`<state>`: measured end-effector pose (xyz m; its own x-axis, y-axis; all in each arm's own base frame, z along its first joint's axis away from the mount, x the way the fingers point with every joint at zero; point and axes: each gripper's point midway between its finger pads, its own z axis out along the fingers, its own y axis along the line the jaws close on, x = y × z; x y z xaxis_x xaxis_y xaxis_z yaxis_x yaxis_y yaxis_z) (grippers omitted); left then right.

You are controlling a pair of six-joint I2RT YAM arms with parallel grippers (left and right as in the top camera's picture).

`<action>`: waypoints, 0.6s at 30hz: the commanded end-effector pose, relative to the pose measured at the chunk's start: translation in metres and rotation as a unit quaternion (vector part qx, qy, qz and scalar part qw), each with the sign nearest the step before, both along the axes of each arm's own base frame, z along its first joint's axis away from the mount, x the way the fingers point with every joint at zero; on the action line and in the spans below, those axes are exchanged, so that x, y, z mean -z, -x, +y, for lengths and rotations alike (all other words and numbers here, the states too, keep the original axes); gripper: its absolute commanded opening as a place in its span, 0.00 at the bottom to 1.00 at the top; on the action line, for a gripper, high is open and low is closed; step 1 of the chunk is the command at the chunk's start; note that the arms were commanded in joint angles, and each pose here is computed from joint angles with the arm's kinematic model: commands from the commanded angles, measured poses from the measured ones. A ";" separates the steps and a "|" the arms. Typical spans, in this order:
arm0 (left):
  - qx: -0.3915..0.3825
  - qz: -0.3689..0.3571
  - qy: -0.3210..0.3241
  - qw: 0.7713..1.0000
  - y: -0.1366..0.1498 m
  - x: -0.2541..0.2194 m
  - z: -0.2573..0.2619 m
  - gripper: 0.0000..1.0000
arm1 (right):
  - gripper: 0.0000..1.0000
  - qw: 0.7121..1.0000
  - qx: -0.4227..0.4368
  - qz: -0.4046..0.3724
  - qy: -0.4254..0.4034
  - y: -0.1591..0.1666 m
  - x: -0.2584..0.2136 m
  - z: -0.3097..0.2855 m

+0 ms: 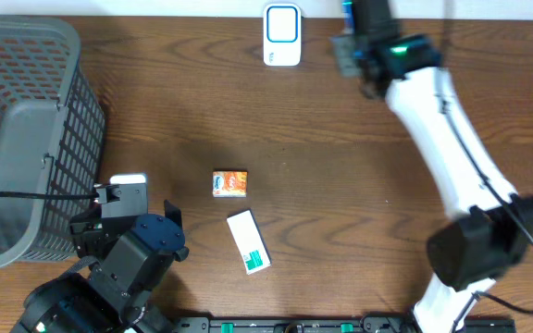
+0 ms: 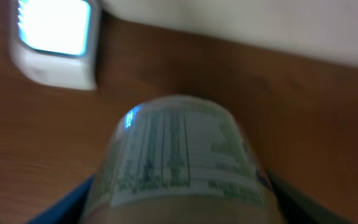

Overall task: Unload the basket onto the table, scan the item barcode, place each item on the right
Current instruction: 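Carry the jar to the right edge of the table and release it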

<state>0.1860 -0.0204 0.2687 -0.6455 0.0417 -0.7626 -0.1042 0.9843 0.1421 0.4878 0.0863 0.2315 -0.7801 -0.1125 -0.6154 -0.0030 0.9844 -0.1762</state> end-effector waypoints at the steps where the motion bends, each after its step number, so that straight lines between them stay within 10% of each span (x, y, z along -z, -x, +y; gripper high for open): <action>1: -0.007 -0.005 0.001 1.000 0.000 -0.003 0.003 0.97 | 0.32 0.990 0.128 0.061 -0.018 0.022 0.024 -0.065; 18: -0.007 -0.005 0.001 1.000 0.000 -0.003 0.003 0.97 | 0.35 0.901 0.402 0.136 -0.092 0.080 0.127 -0.327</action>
<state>0.1860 -0.0205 0.2687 -0.6455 0.0415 -0.7627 -0.1040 0.9844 0.1416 0.4151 -0.2215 0.1292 -0.7232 0.5747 -0.3830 0.6614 0.7359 -0.1446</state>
